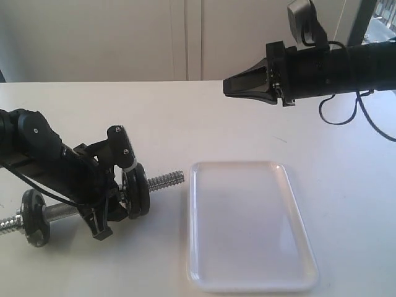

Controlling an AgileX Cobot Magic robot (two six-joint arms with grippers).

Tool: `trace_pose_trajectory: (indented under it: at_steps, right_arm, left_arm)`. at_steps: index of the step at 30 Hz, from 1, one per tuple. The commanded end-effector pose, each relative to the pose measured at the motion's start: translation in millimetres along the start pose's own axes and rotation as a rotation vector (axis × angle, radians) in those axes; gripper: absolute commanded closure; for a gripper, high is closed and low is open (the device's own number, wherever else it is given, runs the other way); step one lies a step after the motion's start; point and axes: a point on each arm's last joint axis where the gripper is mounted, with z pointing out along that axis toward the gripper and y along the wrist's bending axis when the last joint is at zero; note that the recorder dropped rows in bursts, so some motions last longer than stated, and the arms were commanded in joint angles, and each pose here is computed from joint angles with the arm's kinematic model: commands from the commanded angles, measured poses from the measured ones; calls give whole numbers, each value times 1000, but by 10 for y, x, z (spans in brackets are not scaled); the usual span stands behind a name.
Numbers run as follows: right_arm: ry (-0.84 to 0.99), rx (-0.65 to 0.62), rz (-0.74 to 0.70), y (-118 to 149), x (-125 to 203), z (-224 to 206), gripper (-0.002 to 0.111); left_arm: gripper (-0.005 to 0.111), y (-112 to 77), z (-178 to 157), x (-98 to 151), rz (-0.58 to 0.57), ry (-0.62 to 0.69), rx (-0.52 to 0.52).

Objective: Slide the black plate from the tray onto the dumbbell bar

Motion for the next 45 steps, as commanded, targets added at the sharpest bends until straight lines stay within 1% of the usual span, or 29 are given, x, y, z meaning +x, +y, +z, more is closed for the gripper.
trace_pose_trajectory:
  at_steps: [1,3,5,7,8,9,12,16,18,21,25,28,31,34,37,39,45]
  right_arm:
    - [-25,-11,-52,170,-51,-72,108]
    - [-30,-11,-69,230,-63,-95,108]
    - [-42,-12,-123,342,-84,-138,108]
    - [-38,-2,-200,496,-86,-200,108]
    - [-31,9,-259,636,-63,-258,108]
    - [-33,37,-285,702,-40,-295,108]
    - [-78,175,-358,845,3,-416,108]
    - [-154,322,-486,1199,137,-643,108]
    - [-203,380,-562,1427,230,-773,108]
    - [-239,463,-663,1700,476,-944,108]
    - [-329,665,-771,2010,892,-1237,108]
    - [-414,782,-809,2193,1236,-1427,108]
    - [-530,859,-846,2385,1600,-1602,108]
    - [-640,901,-844,2480,1903,-1718,108]
    - [-685,916,-833,2459,2096,-1748,108]
    - [-682,918,-818,2399,2151,-1732,108]
    - [-643,929,-774,2167,2180,-1651,108]
  left_arm:
    - [48,-22,-32,-33,-17,-11,16]
    - [48,-22,-32,-33,-17,-11,16]
    - [48,-21,-32,-33,-17,-12,14]
    - [48,-21,-32,-33,-17,-12,14]
    - [48,-19,-32,-34,-17,-12,12]
    - [48,-19,-32,-34,-17,-12,12]
    - [48,-19,-32,-34,-17,-12,12]
    - [48,-19,-32,-34,-17,-12,12]
    - [48,-19,-32,-34,-17,-12,12]
    - [48,-19,-32,-34,-17,-12,12]
    - [48,-18,-32,-34,-17,-13,10]
    - [48,-18,-32,-34,-17,-13,10]
    - [48,-12,-32,-36,-17,-15,4]
    - [48,-12,-32,-36,-17,-15,4]
    - [48,-12,-32,-36,-17,-15,4]
    - [48,-12,-32,-36,-17,-15,4]
    - [48,-19,-32,-34,-19,-13,12]
